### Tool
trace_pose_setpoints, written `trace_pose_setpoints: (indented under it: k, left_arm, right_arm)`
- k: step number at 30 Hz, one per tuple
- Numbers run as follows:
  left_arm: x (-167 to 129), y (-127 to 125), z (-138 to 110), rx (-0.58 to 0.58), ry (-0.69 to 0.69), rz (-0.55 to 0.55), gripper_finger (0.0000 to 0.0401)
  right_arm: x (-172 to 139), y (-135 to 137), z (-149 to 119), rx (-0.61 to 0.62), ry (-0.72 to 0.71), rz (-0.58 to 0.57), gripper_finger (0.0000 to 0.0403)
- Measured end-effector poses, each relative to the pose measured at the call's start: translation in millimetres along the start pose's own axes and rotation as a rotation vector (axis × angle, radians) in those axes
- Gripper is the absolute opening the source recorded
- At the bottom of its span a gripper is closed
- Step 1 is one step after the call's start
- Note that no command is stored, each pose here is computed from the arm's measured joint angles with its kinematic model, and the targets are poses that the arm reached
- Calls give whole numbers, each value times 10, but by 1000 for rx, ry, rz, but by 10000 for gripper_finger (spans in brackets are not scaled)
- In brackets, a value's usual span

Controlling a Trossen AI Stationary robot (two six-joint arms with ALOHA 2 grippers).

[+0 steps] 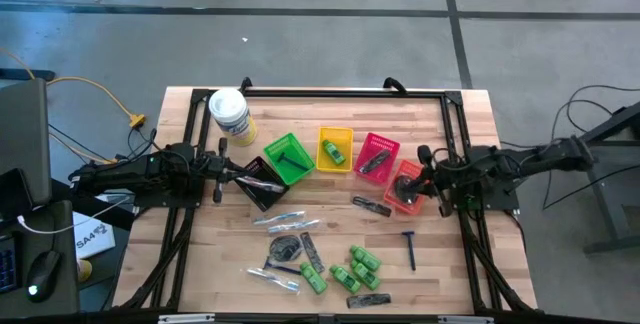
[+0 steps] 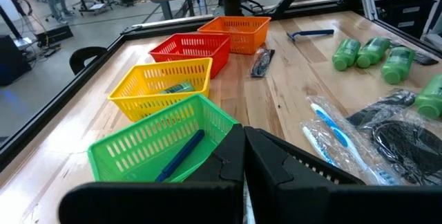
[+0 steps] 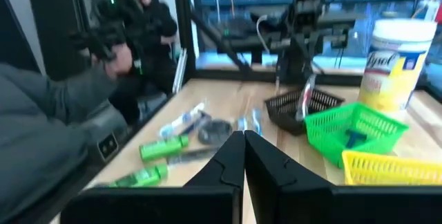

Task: Pick & Place Travel size toiletries
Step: Put the right green bottle shampoo into the yellow bin

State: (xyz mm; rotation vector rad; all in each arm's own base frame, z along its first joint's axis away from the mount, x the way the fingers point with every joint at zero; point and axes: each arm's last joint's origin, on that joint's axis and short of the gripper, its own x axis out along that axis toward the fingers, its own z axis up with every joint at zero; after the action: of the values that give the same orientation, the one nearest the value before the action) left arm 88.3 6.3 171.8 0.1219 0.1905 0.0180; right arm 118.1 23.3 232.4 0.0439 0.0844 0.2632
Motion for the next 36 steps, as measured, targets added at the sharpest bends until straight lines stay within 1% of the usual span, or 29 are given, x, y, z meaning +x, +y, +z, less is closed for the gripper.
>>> trace_pose_setpoints:
  k: [5,10,12,17,21,24,29,34,36]
  left_arm:
    - [0,1,0,-13,1,4,0]
    - [-1,27,-2,-15,11,93,0]
    - [-2,32,-4,-14,14,111,0]
    - [-2,33,-5,-15,16,114,0]
    - [-2,33,-6,-15,17,113,0]
    - [-2,32,-7,-15,17,113,0]
    - [-2,32,-8,-21,18,113,0]
    - [-2,32,-8,-21,19,113,0]
    - [-2,32,-9,-21,19,113,0]
  right_arm:
    - [-116,-56,-65,-28,-83,13,3]
    - [-175,-113,-154,-38,-106,-43,3]
    - [-180,-137,-190,-35,-105,-60,3]
    - [-169,-178,-302,-29,-96,-44,3]
    - [-161,-225,-371,-33,-109,-65,3]
    - [-173,-265,-382,-39,-110,-101,3]
    - [-239,-270,-358,-69,-144,-78,3]
    - [-323,-247,-399,-47,-135,-103,3]
    - [-325,-253,-443,-24,-94,-125,3]
